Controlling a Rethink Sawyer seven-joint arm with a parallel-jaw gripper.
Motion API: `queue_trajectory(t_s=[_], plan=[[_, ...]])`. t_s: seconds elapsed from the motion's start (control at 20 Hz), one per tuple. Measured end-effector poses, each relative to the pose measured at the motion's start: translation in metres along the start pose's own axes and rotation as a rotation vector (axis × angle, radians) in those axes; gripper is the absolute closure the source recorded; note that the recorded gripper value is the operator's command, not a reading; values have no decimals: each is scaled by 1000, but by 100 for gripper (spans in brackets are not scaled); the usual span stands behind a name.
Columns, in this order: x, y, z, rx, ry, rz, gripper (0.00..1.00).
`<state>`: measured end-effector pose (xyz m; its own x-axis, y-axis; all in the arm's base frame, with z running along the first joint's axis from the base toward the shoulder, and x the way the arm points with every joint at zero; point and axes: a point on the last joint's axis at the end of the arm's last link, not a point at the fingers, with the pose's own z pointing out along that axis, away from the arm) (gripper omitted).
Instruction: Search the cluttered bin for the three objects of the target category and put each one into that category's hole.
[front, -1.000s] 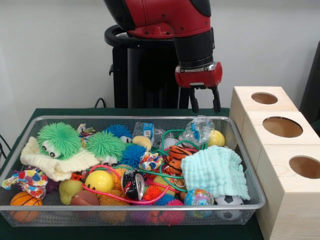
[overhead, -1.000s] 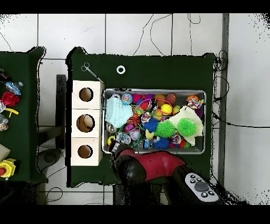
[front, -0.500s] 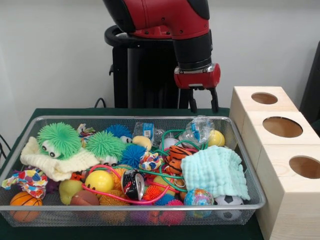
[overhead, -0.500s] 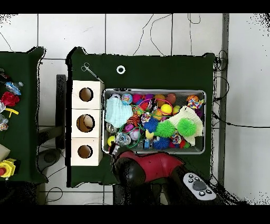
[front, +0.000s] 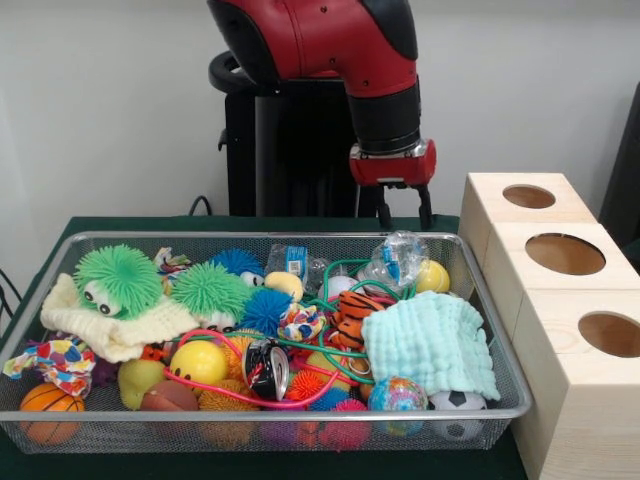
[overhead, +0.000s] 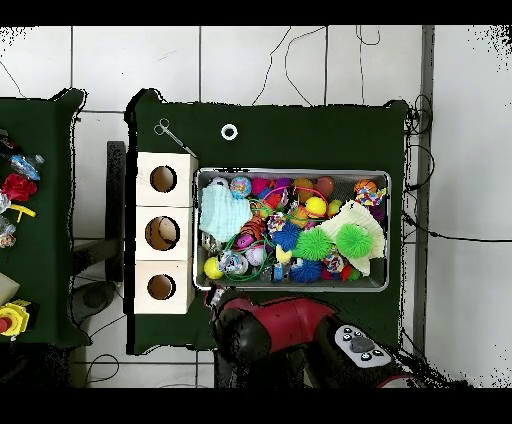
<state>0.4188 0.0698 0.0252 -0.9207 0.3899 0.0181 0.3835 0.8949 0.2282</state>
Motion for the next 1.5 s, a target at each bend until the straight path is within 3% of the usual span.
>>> queue_trajectory(t_s=[0.65,1.25,1.5], plan=[[5,-30,5,64,-10,-39,0],[8,-27,6,60,-107,-85,0],[9,-29,7,56,-113,-81,0]])
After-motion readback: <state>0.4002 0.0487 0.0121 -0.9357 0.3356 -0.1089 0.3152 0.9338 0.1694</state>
